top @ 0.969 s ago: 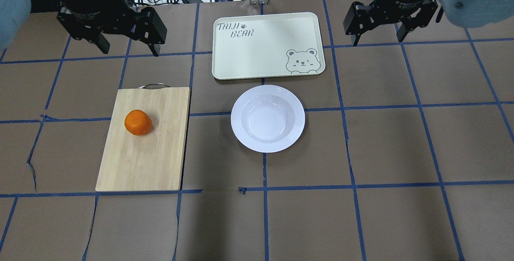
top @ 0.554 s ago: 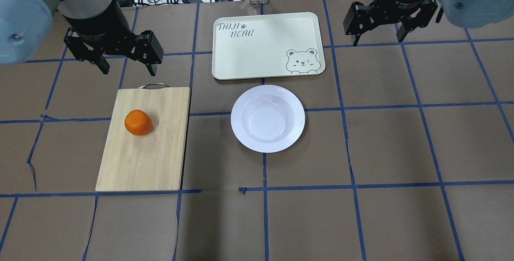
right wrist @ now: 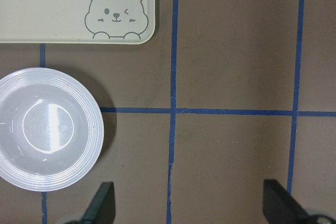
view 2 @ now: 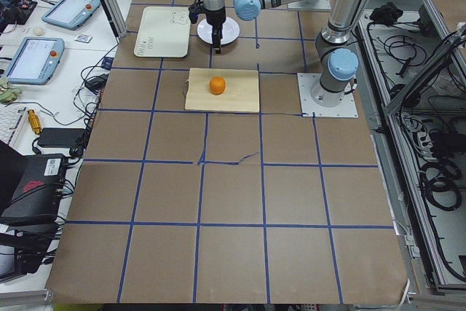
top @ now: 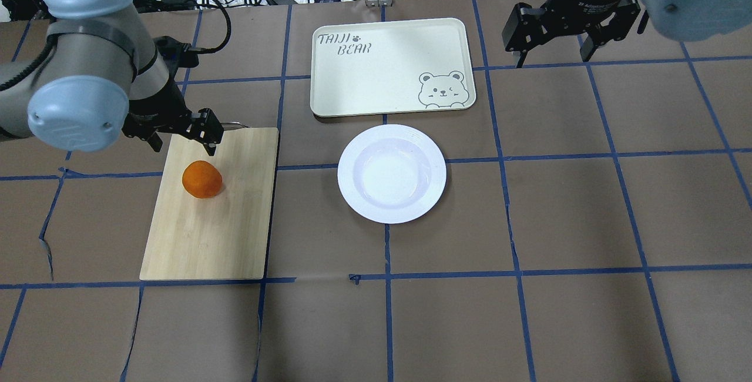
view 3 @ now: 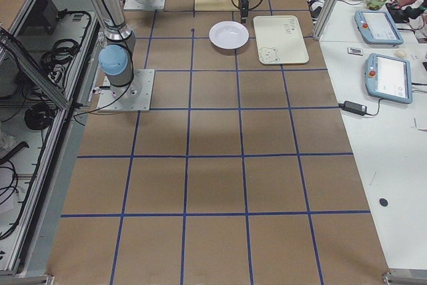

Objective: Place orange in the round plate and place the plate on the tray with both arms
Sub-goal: 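Lower the left gripper onto the orange on the cutting board, then close the left gripper on the orange and lift it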

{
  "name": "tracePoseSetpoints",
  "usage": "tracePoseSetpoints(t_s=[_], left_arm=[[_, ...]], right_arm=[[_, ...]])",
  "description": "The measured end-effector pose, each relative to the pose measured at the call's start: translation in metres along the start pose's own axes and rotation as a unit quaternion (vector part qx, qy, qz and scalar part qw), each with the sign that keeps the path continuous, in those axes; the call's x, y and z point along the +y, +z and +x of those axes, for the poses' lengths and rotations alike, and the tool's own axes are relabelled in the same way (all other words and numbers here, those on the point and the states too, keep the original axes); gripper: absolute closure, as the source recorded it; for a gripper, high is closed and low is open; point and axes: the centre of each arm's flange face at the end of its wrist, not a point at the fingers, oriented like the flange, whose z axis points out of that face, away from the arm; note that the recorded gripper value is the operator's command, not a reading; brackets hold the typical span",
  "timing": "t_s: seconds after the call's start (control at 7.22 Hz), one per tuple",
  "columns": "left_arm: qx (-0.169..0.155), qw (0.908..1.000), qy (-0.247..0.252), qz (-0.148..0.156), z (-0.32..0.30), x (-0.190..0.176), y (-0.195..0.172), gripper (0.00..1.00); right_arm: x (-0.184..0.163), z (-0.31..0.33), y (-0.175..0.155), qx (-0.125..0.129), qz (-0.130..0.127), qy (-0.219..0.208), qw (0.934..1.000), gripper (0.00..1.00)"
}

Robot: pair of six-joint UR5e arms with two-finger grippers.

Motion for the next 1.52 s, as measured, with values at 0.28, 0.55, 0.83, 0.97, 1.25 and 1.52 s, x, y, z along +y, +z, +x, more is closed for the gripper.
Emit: tracePoseSetpoints(t_s=[0.28,0.55,0.83,0.97,1.25,1.52], left_arm=[[0.000,0.9993,0.009,-0.036,-0.006,-0.005,0.059,0.00],[0.002,0.9989,0.015,-0.045,-0.006,-0.013,0.085,0.00],[0.001,0.9988,0.028,-0.040,-0.007,-0.020,0.096,0.04],[0.000,0.9989,0.031,-0.036,-0.008,-0.024,0.100,0.27],[-0.002,0.9991,0.033,-0.027,-0.009,-0.028,0.102,0.61],[-0.004,0.9992,0.033,-0.023,-0.009,-0.029,0.100,0.63]], right_arm=[[0.000,0.000,0.000,0.000,0.000,0.000,1.0000,0.00],[0.001,-0.001,0.000,0.000,-0.001,-0.001,1.0000,0.00],[0.001,-0.001,0.000,0.000,-0.001,-0.001,1.0000,0.00],[0.001,-0.001,0.000,0.000,-0.002,-0.001,1.0000,0.00],[0.001,-0.001,0.001,0.000,-0.003,-0.001,1.0000,0.00],[0.001,-0.002,0.001,0.000,-0.003,-0.001,1.0000,0.00]])
